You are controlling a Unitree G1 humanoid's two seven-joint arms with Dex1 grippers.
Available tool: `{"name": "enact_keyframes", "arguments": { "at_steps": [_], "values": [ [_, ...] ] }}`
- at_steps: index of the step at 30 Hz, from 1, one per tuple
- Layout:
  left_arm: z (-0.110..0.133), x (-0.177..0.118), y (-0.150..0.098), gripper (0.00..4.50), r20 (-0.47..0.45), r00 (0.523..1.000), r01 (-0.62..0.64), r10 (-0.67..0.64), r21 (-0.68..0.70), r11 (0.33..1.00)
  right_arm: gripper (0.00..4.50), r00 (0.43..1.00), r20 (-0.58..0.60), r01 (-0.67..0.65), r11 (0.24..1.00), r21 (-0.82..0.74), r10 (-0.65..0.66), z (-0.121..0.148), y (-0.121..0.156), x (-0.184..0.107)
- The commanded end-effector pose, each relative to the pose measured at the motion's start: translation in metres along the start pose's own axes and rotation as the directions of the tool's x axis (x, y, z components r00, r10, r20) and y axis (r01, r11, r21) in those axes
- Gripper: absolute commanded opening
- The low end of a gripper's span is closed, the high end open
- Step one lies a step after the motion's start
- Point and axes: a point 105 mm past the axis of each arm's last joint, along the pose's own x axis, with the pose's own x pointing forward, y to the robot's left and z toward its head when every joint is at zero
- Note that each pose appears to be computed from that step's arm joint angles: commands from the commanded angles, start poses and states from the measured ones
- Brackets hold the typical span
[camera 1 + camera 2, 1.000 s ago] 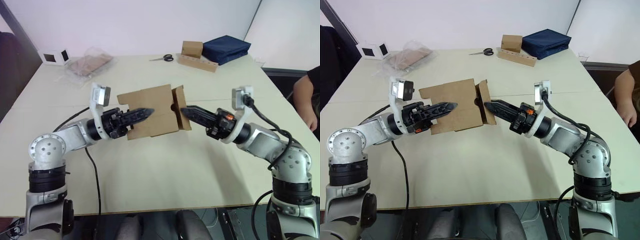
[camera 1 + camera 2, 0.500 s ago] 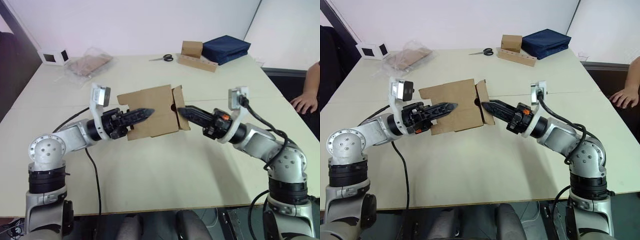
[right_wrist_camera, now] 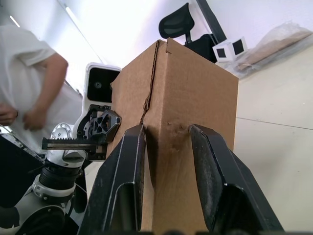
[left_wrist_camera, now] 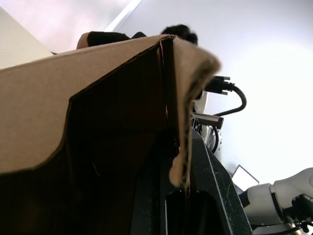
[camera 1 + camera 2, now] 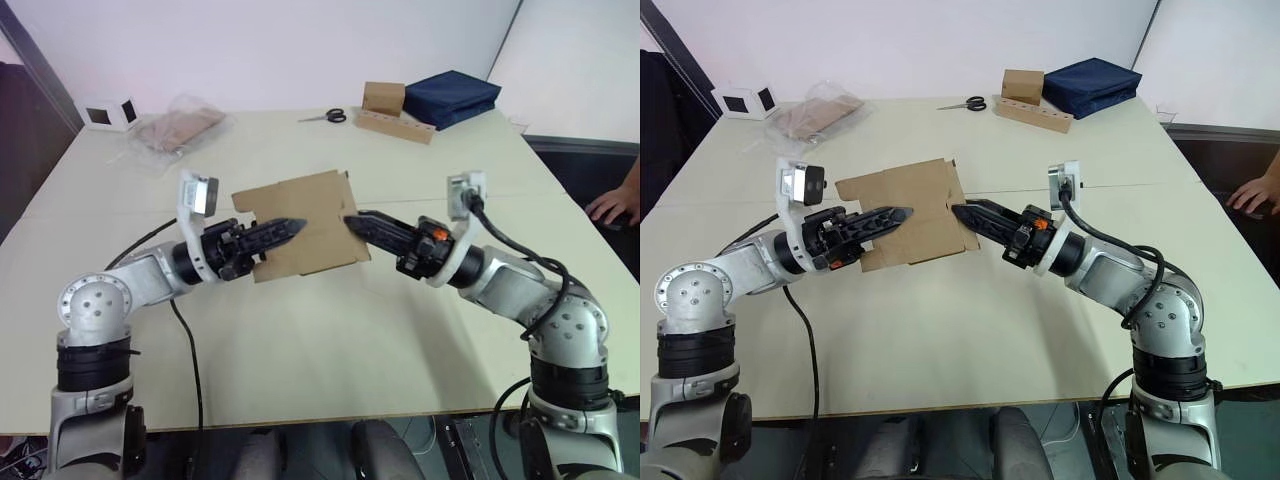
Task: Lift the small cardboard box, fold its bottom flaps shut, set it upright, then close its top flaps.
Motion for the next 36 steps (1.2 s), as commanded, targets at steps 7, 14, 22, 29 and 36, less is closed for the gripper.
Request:
{"name": "enact_keyframes", "arguments": {
  "at_steps": [7,14,22,29,36],
  "values": [
    [0.0,0.004,-0.007,0.0,0.005,1.0,0.01,-0.01,0.055,0.998,1.46,0.994,0.032,-0.101,0.995,-0.008,0.101,0.004,0.031,0.018],
    [0.001,0.005,-0.005,0.0,0.033,0.999,-0.008,0.006,0.051,0.999,1.46,0.99,-0.045,-0.134,0.991,0.0,0.134,-0.011,0.037,0.016],
    [0.004,0.005,-0.008,0.0,0.046,0.999,-0.004,0.002,0.058,0.998,1.46,0.994,-0.025,-0.105,0.994,-0.004,0.105,-0.001,0.024,0.003],
    [0.006,0.007,-0.007,0.0,0.059,0.998,-0.011,0.007,0.061,0.998,1.46,0.994,0.035,-0.1,0.995,0.009,0.1,0.017,0.019,-0.011],
    [0.004,0.008,-0.009,0.0,0.069,0.998,-0.01,0.006,0.062,0.998,0.03,0.996,0.057,-0.074,0.997,0.021,0.073,0.018,0.013,-0.014]
  ]
}}
